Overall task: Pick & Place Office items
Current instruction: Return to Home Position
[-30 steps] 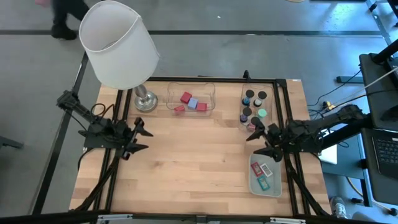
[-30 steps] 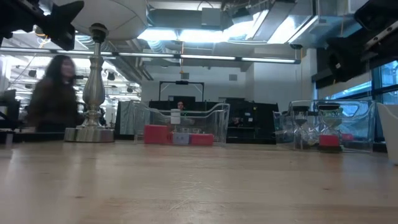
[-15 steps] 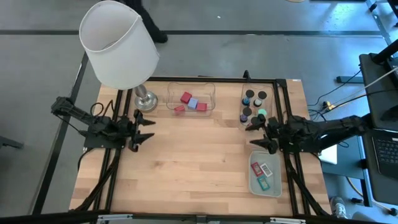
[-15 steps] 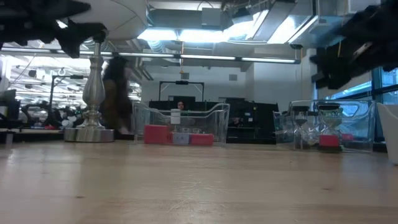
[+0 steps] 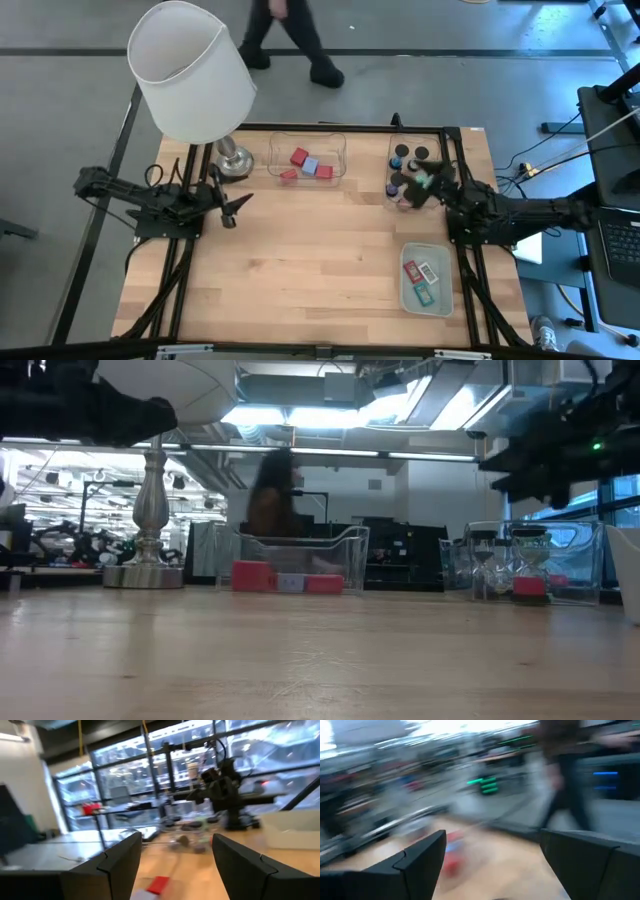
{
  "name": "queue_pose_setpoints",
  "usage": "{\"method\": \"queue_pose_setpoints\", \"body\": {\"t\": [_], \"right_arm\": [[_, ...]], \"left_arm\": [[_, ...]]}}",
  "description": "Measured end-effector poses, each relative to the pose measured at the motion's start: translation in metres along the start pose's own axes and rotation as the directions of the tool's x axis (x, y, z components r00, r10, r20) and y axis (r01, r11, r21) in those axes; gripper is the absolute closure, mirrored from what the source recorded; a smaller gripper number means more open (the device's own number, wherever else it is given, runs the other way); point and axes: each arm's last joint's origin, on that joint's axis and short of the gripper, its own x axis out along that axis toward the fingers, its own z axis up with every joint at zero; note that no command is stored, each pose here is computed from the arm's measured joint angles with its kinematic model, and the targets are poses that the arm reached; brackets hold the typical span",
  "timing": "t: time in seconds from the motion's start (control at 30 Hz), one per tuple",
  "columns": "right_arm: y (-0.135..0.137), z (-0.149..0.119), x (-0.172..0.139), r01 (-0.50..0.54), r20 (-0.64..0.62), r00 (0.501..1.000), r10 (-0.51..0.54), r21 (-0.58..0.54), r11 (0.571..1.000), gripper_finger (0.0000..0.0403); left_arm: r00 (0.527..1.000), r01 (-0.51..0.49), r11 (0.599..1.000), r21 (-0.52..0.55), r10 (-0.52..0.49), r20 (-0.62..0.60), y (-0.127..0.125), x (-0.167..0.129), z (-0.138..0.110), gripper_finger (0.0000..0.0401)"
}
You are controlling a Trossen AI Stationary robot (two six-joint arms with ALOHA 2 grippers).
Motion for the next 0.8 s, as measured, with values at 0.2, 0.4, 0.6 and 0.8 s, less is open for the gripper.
{"method": "queue_pose_setpoints", "body": {"t": [0.2, 0.4, 0.6, 0.8], "right_arm": [[-0.015, 0.003, -0.003, 0.455, 0.112, 0.879, -0.463, 0.09, 0.886, 0.0081], [-0.017, 0.004, -0.004, 0.548, 0.129, 0.832, -0.54, -0.039, 0.836, 0.0081], [-0.016, 0.004, -0.003, 0.504, 0.118, 0.861, -0.495, -0.075, 0.86, 0.0081], [-0.015, 0.004, -0.002, 0.474, 0.11, 0.878, -0.465, -0.07, 0.878, 0.0081]], "left_arm": [[0.984, -0.17, 0.982, 0.08, 0.173, -0.037, 0.008, 0.002, -0.002, 0.0161], [0.866, -0.483, 0.873, 0.072, 0.488, -0.108, 0.021, 0.0, -0.004, 0.0162], [0.851, -0.509, 0.858, 0.071, 0.514, -0.106, 0.025, 0.002, -0.005, 0.0162], [0.857, -0.502, 0.863, 0.058, 0.505, -0.103, 0.025, 0.002, -0.005, 0.0161]]}}
